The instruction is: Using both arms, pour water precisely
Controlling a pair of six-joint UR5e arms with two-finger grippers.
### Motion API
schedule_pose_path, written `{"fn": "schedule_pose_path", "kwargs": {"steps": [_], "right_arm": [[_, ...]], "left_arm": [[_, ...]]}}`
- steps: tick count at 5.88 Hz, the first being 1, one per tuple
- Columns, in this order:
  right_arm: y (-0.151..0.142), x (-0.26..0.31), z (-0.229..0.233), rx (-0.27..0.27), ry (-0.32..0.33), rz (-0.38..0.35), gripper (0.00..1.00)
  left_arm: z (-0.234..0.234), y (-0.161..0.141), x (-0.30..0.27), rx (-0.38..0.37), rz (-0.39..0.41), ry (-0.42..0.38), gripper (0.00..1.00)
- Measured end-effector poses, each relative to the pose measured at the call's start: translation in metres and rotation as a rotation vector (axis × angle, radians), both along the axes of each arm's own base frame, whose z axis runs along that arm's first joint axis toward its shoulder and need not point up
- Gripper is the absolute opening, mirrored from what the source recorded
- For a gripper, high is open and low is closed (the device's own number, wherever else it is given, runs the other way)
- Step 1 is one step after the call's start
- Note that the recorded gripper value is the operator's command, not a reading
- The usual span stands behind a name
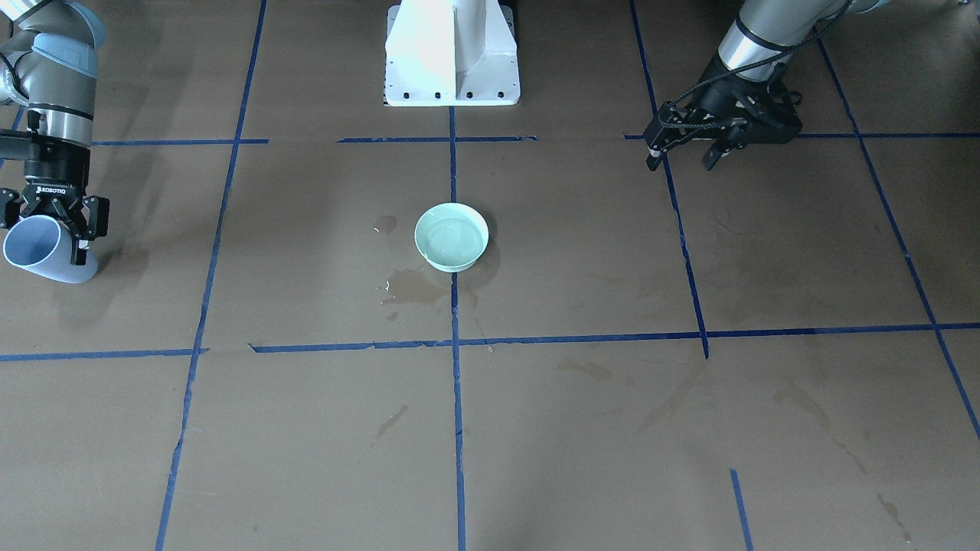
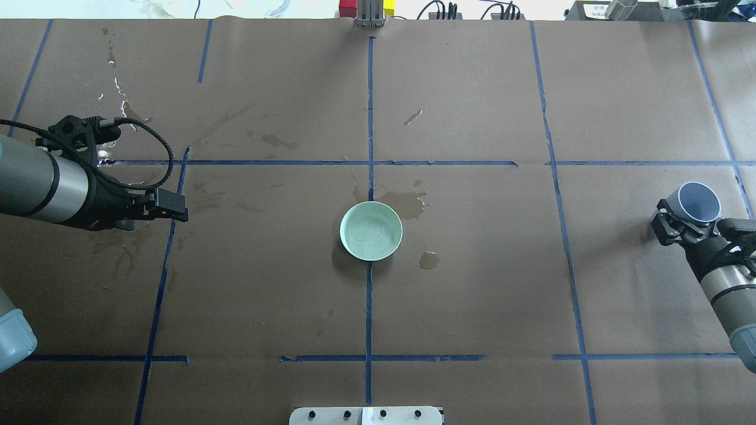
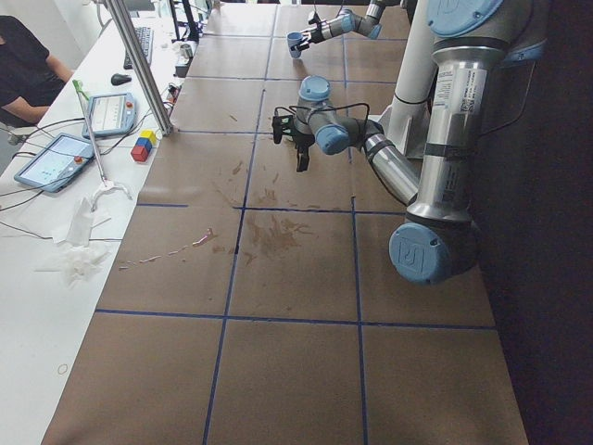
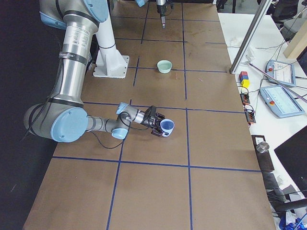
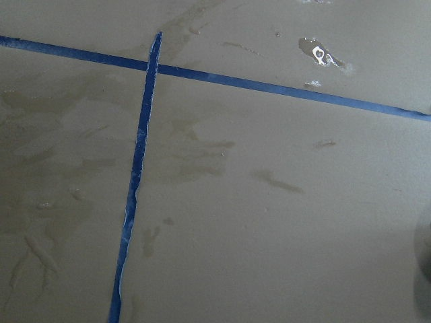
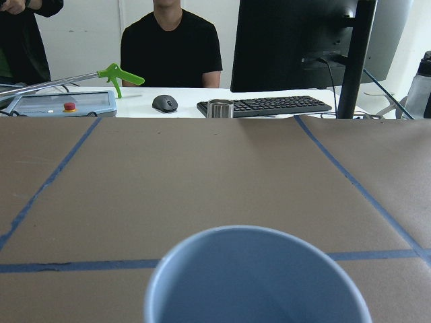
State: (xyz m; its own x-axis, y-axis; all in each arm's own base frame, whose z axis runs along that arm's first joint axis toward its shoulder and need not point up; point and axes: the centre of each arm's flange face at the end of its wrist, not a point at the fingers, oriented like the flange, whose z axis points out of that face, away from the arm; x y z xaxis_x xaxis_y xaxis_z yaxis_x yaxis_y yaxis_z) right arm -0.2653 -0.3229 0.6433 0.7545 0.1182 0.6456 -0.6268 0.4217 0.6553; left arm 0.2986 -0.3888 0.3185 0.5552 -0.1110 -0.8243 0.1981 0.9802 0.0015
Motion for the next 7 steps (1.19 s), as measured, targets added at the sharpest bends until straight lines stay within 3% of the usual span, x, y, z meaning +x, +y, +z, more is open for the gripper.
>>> {"fn": "schedule_pose_path", "kwargs": {"steps": [1, 3, 4, 7], "right_arm": [[0.0003, 0.0003, 0.0031, -0.002, 0.006, 0.000, 0.06], [0.0005, 0.0003, 0.0042, -0.003, 0.007, -0.001, 0.32], [0.0006, -0.0003, 0.0040, -0.003, 0.007, -0.003, 0.99], [0.0008, -0.0011, 0.0036, -0.005, 0.006, -0.006, 1.00]], "left_arm": [[0.0002, 0.0001, -0.0002, -0.001, -0.001, -0.001, 1.00], [-0.0002, 0.0003, -0.0005, -0.002, -0.001, -0.001, 1.00], [-0.0004, 0.0003, -0.0005, -0.001, 0.000, -0.001, 1.00], [-0.0039, 0.0023, -0.0027, -0.002, 0.000, -0.003, 1.00]]}}
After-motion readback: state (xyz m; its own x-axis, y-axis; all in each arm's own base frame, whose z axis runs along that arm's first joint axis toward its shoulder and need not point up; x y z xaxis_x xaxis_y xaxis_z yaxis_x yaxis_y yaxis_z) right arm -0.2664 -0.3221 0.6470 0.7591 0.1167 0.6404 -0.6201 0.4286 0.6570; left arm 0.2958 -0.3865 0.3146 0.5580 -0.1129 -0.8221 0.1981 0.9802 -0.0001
